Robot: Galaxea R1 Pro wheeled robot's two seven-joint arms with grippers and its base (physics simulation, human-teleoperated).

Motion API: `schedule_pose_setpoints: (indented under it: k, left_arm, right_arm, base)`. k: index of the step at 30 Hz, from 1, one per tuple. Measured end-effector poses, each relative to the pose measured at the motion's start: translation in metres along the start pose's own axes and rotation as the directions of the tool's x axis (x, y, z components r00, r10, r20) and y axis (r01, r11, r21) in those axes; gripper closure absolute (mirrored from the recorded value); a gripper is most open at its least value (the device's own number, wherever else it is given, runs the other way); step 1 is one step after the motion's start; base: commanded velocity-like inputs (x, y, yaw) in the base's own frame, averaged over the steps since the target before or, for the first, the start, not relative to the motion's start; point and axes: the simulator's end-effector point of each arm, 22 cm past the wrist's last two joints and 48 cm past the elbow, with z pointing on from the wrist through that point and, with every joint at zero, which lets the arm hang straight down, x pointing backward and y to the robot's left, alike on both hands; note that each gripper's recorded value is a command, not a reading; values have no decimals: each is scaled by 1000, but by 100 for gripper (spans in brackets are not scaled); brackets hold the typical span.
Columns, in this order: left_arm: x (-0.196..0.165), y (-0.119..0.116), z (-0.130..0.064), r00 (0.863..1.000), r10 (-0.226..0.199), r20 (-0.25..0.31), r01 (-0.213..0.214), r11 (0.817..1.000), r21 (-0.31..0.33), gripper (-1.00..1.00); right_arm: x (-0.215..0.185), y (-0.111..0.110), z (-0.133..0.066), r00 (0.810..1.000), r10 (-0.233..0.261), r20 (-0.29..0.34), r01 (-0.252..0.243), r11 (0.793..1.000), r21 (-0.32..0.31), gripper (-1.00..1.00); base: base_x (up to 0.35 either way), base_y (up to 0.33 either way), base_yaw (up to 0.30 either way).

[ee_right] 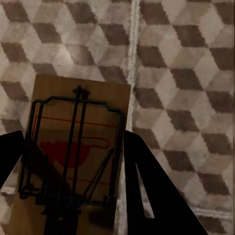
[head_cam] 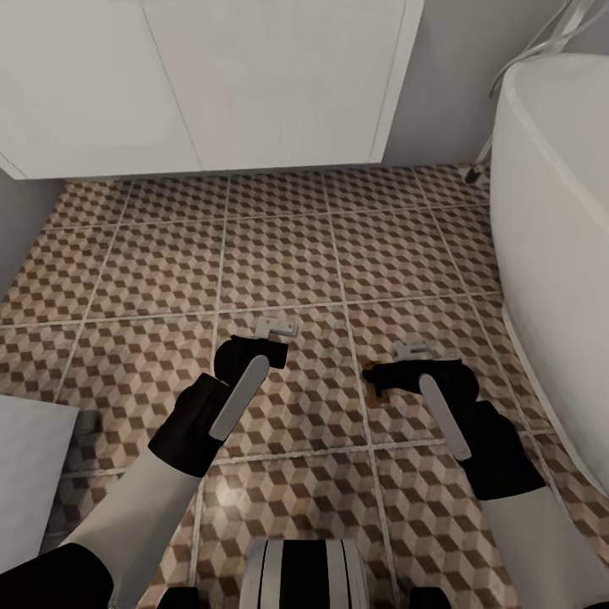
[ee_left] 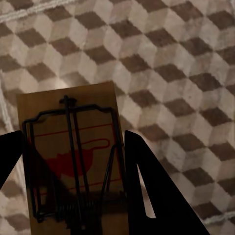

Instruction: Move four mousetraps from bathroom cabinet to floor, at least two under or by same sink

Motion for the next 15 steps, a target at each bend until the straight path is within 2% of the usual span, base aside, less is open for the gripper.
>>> schedule_pose_setpoints:
  k: [6,10,15]
  left_arm:
    - [-24,10,6,1000,-6,30,6,1000,-16,100]
    - [-63,42,10,996,-63,69,67,996,-54,100]
    - [-91,65,24,994,-84,65,90,992,-87,100]
  right_arm:
    - [-30,-9,11,1000,-1,19,1,1000,13,100]
    - [-72,-19,17,999,-4,45,2,999,33,100]
    - [-115,-29,24,998,0,64,-3,999,48,100]
  base:
    - [0,0,0]
    - [0,0,0]
    - [0,0,0]
